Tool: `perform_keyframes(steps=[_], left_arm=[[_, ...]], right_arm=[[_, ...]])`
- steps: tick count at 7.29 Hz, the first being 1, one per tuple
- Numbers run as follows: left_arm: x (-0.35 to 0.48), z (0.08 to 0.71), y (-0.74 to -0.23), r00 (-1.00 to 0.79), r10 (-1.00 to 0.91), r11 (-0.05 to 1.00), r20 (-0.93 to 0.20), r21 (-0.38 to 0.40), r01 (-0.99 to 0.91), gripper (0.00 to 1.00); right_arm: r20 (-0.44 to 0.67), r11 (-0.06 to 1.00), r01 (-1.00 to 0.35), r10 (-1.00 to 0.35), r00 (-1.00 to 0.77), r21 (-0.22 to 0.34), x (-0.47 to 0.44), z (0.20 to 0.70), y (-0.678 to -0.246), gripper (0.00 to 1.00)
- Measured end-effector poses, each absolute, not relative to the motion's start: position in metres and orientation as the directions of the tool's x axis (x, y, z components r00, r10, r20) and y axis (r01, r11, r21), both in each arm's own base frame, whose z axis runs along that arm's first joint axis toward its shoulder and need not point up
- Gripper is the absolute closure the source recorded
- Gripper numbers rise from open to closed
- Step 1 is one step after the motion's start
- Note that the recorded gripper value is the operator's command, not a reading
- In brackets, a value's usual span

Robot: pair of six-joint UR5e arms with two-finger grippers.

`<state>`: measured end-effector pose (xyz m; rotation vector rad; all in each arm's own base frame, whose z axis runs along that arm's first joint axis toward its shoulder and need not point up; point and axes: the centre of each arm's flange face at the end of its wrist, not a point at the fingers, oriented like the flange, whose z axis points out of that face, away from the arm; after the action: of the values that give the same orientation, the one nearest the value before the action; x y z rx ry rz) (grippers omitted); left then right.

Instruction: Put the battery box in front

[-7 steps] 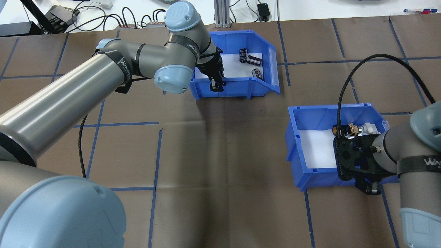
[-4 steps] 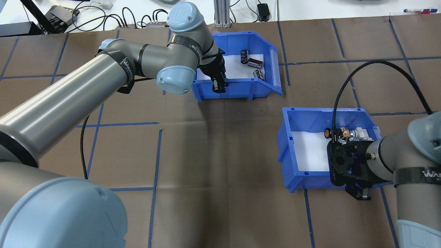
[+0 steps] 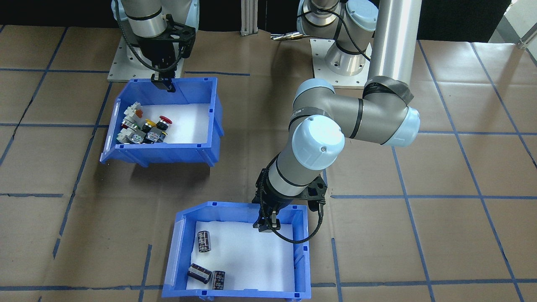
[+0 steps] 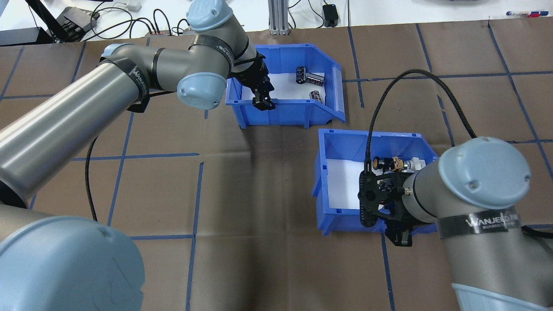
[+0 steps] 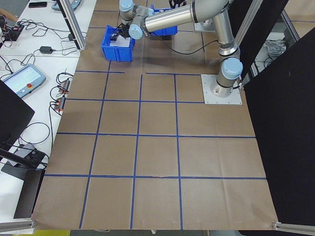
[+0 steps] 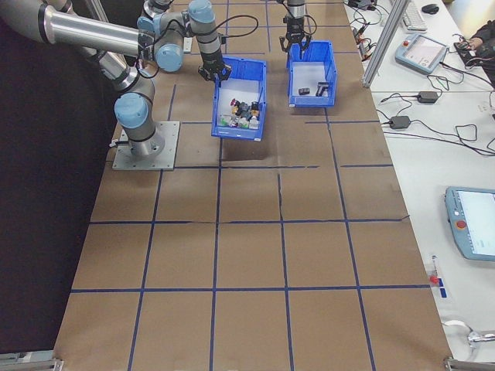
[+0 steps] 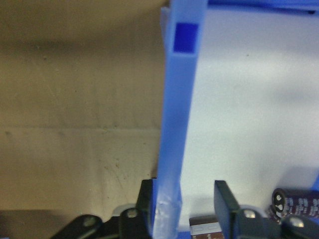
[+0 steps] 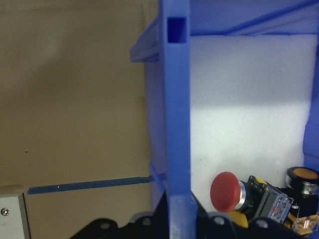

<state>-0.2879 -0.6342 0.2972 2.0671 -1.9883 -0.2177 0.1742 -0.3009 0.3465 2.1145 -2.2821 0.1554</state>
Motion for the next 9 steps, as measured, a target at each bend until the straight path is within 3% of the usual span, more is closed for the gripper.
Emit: perform_keyframes(steps=[2, 5, 7, 9], left_arm=[[-0.242, 0.35, -0.619, -0.092, -0.993, 0.107, 0.079, 0.222, -0.969, 0.01], [-0.155, 0.417, -0.581, -0.489, -0.87, 0.492, 0.06, 0.161, -0.856, 0.0], [-0.108, 0.453, -0.549, -0.776, -0.631, 0.775, 0.001, 0.056, -0.63, 0.0], [-0.101, 0.497, -0.499, -0.95, -0.299, 0.951, -0.089, 0.057, -0.304, 0.0]], right_arm=[[0.094, 0.076, -0.997, -0.992, -0.079, -0.033, 0.226, 0.338, -0.303, 1.0], [0.125, 0.078, -0.997, -0.989, -0.074, 0.023, 0.308, 0.323, -0.309, 1.0], [0.167, 0.047, -0.997, -0.985, -0.037, 0.059, 0.342, 0.304, -0.312, 1.0], [0.173, 0.029, -0.997, -0.985, -0.016, 0.071, 0.347, 0.295, -0.309, 1.0]])
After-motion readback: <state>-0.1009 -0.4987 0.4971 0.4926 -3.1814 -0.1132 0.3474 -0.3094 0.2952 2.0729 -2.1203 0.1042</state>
